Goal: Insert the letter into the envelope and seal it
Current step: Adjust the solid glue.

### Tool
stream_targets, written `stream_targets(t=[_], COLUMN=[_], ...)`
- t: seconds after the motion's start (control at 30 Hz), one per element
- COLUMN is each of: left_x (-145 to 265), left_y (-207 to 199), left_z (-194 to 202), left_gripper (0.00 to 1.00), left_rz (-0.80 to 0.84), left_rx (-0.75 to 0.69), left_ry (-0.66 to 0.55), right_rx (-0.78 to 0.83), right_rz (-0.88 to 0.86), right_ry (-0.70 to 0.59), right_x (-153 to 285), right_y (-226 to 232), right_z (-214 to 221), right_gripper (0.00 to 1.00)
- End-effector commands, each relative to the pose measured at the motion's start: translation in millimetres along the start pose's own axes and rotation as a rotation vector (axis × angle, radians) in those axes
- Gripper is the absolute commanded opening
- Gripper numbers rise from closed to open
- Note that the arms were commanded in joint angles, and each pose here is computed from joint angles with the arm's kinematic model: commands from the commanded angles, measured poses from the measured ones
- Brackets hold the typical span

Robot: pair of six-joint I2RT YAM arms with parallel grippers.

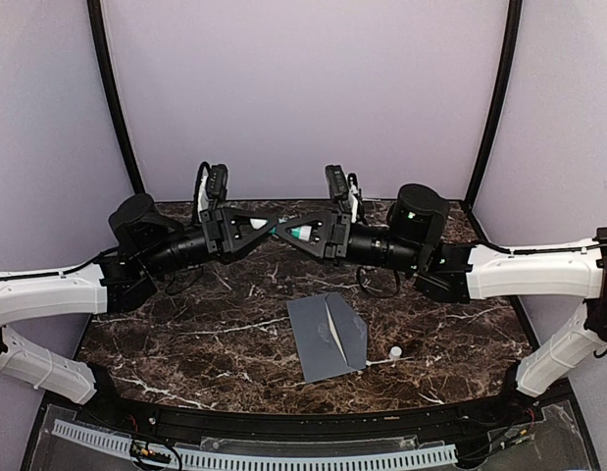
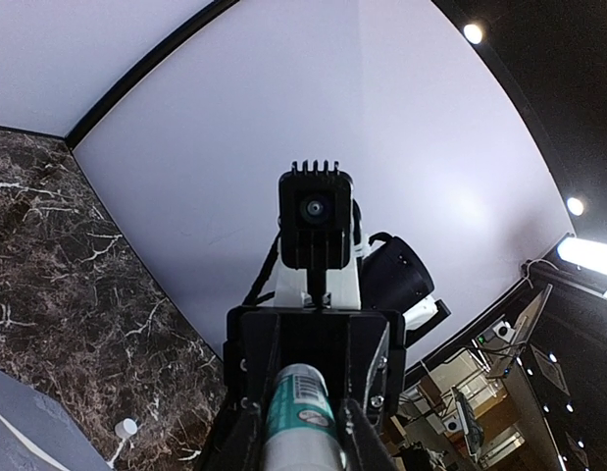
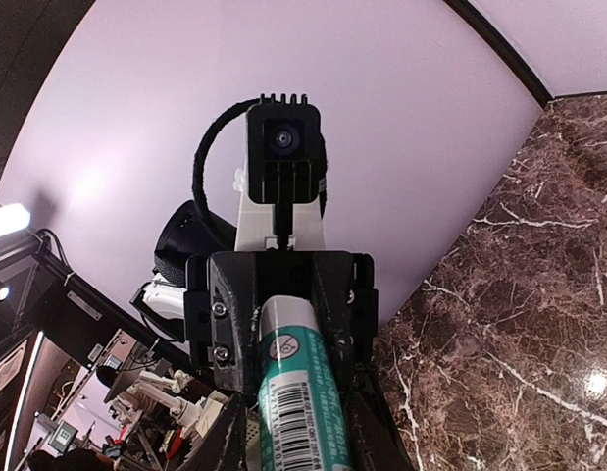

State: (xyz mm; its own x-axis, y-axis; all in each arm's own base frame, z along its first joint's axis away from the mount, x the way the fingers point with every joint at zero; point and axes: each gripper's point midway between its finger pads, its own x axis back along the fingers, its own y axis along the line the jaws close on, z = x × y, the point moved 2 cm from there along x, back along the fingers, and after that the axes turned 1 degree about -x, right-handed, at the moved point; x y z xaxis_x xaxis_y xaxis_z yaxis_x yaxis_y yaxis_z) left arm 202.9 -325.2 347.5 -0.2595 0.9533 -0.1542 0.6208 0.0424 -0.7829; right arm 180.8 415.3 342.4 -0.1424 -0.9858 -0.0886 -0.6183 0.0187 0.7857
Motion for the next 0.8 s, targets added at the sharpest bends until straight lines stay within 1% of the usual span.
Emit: stream_targets(t=[0.0,0.2,0.37,0.6,0.63,0.67,0.7,0.73,0.77], left_x=[0,-2,-3,-1,-1,-1,-1,0,0], left_y=[-9,-8,-8,-6,-6,-5,-5,-4,-4], left_z=[4,7,8,9,9,9,9,10,10], left_gripper=[0.0,0.0,0.0,0.0,0.01,0.04,0.14,0.19,0.3], left_rz=[0.043,0.047,0.05,0.029,0.027,0.022,0.022,0.018,0.018], left_rx=[-0.004,-0.001,0.0,-0.009,-0.009,-0.008,-0.01,-0.008,-0.01], left_ry=[0.013,0.02,0.027,0.021,0.02,0.021,0.023,0.025,0.026], right_rx=[0.047,0.046,0.047,0.062,0.067,0.069,0.072,0.075,0.082], right_rz=[-0.073,-0.07,-0.069,-0.03,-0.027,-0.022,-0.015,-0.009,0.0], right_ry=[-0.041,-0.044,-0.047,-0.079,-0.084,-0.091,-0.096,-0.102,-0.106], right_x=[-2,-2,-1,7,10,11,13,15,16], right_y=[21,20,20,14,15,15,14,14,14], right_z=[-16,-16,-16,-17,-17,-18,-18,-19,-19], right_gripper=[0.3,0.26,0.21,0.17,0.16,0.15,0.15,0.14,0.14])
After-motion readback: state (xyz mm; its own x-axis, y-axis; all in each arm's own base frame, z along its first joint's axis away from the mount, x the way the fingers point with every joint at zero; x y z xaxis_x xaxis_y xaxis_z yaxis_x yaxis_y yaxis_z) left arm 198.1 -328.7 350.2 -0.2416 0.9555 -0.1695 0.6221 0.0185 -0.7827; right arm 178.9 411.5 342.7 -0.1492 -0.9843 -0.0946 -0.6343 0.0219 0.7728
